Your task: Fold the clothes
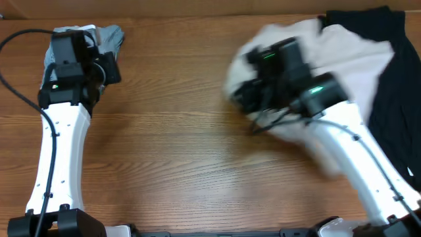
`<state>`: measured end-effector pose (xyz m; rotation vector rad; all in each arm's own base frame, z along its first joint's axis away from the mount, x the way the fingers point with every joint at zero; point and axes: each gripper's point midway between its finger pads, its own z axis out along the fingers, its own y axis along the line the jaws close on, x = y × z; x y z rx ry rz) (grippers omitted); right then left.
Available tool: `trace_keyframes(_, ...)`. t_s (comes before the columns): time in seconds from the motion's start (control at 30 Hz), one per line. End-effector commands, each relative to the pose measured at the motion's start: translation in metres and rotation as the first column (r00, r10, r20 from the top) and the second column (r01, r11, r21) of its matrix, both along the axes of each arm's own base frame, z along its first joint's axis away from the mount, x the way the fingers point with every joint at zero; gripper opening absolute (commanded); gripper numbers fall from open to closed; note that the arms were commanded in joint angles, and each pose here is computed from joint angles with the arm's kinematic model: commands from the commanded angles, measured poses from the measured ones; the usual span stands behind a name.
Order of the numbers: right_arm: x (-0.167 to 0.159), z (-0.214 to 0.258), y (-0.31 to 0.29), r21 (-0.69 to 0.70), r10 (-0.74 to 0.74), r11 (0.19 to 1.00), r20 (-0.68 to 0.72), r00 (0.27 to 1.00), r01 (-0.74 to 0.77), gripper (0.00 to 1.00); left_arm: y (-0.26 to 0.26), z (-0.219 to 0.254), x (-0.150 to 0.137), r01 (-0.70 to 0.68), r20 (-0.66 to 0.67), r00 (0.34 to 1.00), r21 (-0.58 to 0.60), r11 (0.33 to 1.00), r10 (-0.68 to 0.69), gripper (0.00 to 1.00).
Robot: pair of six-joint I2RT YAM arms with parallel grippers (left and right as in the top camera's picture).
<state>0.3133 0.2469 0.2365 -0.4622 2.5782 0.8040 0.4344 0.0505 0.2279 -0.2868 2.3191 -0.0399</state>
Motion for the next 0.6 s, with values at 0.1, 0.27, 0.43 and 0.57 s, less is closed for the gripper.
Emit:
trace_keyframes(0.1,-0.077,-0.020,0.092,-0.013,0.266,0.964,-0.054,0.963,-0.267,0.14,0.039,0.010,-0.001,-0.097,0.025,0.995,0.016,0.995,0.097,0.56)
trace_keyframes(0.27,-0.097,-0.025,0.105,-0.026,0.288,0.956,-0.081,0.954,-0.291,0.49,0.050,0.011,-0.003,-0.123,0.028,0.992,0.016,0.992,0.122,0.61)
trace_keyframes(0.43,-0.050,-0.008,0.063,-0.023,0.074,0.997,-0.056,0.996,-0.076,0.61,0.047,0.012,-0.001,-0.081,0.032,0.996,0.028,0.996,0.080,0.71)
trace_keyframes(0.57,0.005,-0.001,0.003,-0.035,-0.124,0.992,-0.011,0.992,0.124,0.66,0.031,0.011,0.001,0.019,0.031,0.999,0.025,1.000,-0.019,0.75)
